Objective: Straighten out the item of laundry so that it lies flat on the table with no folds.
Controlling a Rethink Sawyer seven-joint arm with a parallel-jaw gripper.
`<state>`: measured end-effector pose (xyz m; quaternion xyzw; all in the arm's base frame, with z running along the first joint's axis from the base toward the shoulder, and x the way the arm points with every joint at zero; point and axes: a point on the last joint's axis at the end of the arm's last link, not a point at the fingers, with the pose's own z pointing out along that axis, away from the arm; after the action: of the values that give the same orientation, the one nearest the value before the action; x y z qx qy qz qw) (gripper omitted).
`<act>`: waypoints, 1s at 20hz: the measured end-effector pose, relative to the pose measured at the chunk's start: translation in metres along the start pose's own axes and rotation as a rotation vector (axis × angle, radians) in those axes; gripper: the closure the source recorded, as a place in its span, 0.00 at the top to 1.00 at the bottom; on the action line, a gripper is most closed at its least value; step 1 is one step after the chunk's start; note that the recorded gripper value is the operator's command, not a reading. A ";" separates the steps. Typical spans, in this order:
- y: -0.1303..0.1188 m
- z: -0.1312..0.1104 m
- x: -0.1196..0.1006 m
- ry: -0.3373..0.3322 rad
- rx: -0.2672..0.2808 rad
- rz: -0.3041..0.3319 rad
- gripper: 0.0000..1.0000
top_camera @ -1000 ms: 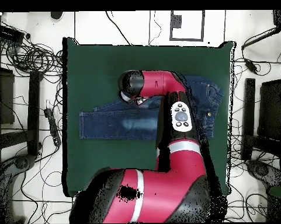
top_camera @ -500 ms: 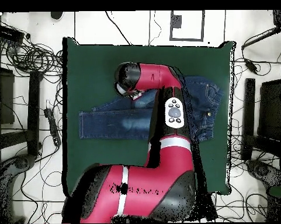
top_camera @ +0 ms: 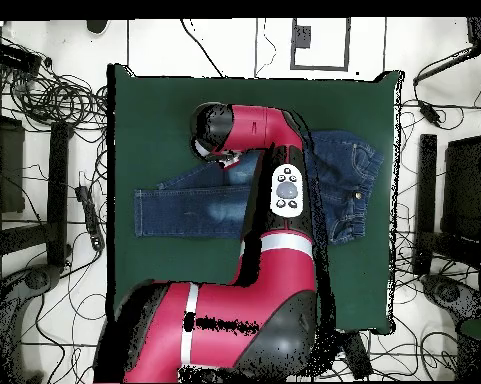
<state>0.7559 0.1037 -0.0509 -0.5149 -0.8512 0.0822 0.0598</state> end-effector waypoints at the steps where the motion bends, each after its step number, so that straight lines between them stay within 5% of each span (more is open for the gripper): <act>1: 0.001 0.000 0.001 -0.005 0.000 0.003 0.00; 20: 0.017 -0.003 -0.004 0.018 0.028 0.053 0.00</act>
<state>0.7732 0.1082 -0.0518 -0.5370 -0.8355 0.0912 0.0727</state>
